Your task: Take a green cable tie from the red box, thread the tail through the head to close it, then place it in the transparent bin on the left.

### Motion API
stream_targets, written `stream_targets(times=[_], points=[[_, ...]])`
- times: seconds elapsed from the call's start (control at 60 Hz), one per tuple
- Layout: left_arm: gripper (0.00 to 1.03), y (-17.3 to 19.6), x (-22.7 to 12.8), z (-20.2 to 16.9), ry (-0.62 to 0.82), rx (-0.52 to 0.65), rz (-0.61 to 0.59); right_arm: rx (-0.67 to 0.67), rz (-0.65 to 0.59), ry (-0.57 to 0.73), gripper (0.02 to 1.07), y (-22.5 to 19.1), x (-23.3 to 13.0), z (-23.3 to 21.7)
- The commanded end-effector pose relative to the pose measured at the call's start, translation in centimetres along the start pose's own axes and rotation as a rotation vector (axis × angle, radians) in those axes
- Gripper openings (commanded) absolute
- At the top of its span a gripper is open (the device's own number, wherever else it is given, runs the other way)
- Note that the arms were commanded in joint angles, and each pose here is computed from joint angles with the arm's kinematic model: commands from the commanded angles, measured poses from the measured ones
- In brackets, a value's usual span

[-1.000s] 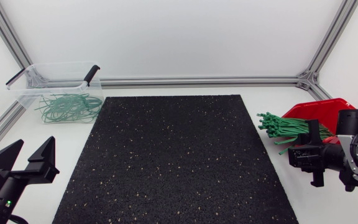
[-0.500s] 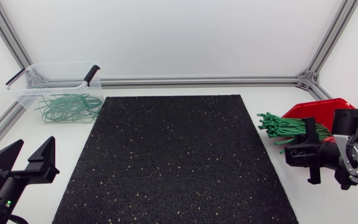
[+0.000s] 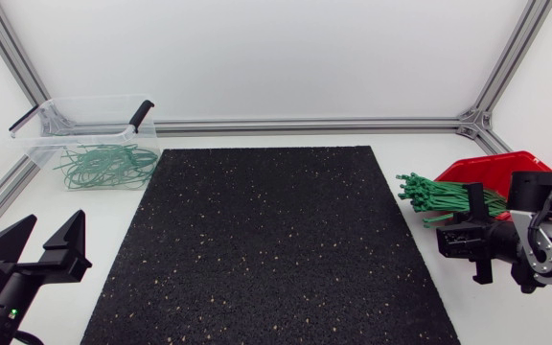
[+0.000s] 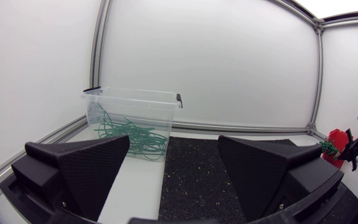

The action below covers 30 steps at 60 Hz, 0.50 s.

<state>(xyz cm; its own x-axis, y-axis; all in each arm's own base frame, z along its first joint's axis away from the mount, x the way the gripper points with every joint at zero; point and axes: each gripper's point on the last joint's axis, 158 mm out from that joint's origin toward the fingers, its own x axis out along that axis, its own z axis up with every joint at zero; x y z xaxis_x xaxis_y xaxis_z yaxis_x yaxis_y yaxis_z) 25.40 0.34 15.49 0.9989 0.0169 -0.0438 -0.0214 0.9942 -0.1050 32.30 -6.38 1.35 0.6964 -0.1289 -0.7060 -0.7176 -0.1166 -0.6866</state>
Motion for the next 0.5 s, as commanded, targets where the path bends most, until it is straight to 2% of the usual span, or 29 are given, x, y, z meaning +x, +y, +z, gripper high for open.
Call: stream_targets(times=[0.0, 0.167, 0.3, 0.483], points=[[0.99, 0.1, 0.2, -2.3, 0.055, -0.021, 0.003, -0.038, 0.002, -0.004, 0.08, 0.5, -0.8, 0.5], [0.99, 0.1, 0.2, -2.3, 0.053, -0.02, 0.003, -0.056, -0.039, -0.011, 0.08, -0.8, -3.4, 0.9], [0.99, 0.1, 0.2, -2.3, 0.052, -0.02, 0.001, -0.053, -0.129, -0.007, 0.08, -3.7, -6.1, 0.8], [0.99, 0.1, 0.2, -2.2, 0.05, -0.02, 0.001, 0.053, -0.274, -0.044, 0.08, -9.1, -10.4, 2.0]])
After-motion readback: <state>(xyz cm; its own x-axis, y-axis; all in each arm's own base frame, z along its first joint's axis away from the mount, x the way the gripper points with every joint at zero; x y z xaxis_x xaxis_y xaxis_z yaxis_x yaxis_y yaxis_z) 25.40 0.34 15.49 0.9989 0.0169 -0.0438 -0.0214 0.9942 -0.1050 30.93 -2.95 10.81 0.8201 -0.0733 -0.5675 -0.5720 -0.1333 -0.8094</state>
